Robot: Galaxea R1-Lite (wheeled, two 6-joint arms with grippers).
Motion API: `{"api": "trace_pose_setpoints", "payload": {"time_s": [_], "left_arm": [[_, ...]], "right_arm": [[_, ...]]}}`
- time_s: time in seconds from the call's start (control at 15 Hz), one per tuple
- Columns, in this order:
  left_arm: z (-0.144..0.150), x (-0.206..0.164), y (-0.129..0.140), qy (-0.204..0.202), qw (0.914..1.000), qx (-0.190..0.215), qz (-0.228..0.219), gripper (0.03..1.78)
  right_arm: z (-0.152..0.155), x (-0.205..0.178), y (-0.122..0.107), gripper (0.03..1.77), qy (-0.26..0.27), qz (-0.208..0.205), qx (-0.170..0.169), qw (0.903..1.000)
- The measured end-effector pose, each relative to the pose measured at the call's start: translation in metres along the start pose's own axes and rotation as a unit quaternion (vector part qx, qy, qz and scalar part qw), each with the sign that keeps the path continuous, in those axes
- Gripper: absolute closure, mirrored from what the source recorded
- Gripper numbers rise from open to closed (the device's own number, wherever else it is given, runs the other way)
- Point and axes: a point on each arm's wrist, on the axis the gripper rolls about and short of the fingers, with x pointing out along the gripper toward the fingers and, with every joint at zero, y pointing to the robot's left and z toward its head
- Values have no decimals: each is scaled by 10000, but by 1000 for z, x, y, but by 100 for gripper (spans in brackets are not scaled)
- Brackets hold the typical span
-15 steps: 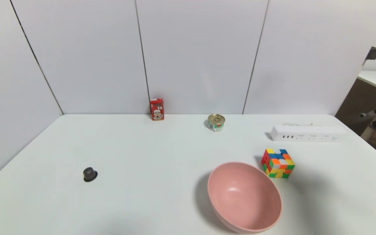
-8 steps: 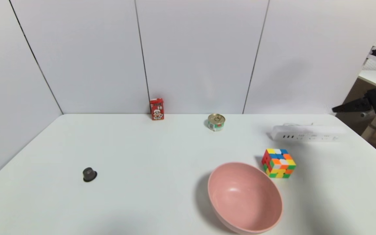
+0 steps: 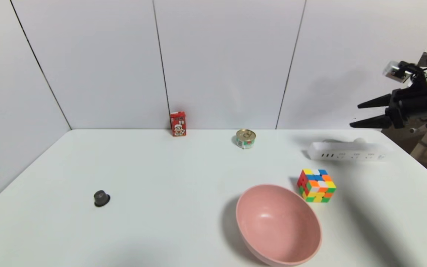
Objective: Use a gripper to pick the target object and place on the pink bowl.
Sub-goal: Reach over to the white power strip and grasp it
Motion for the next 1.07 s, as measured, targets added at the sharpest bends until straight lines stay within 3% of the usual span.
{"api": "trace_pose_setpoints", "payload": {"time_s": [0.47,0.67,1.07], "left_arm": [[0,0,0,0,10000,0,1,12],[0,0,0,0,10000,0,1,12],[0,0,0,0,10000,0,1,12]], "right_arm": [[-41,38,-12,9,43,547,-1301,9900],[-51,46,-15,9,104,624,-1435,9876],[-55,53,-15,9,588,542,-1364,9874]]}}
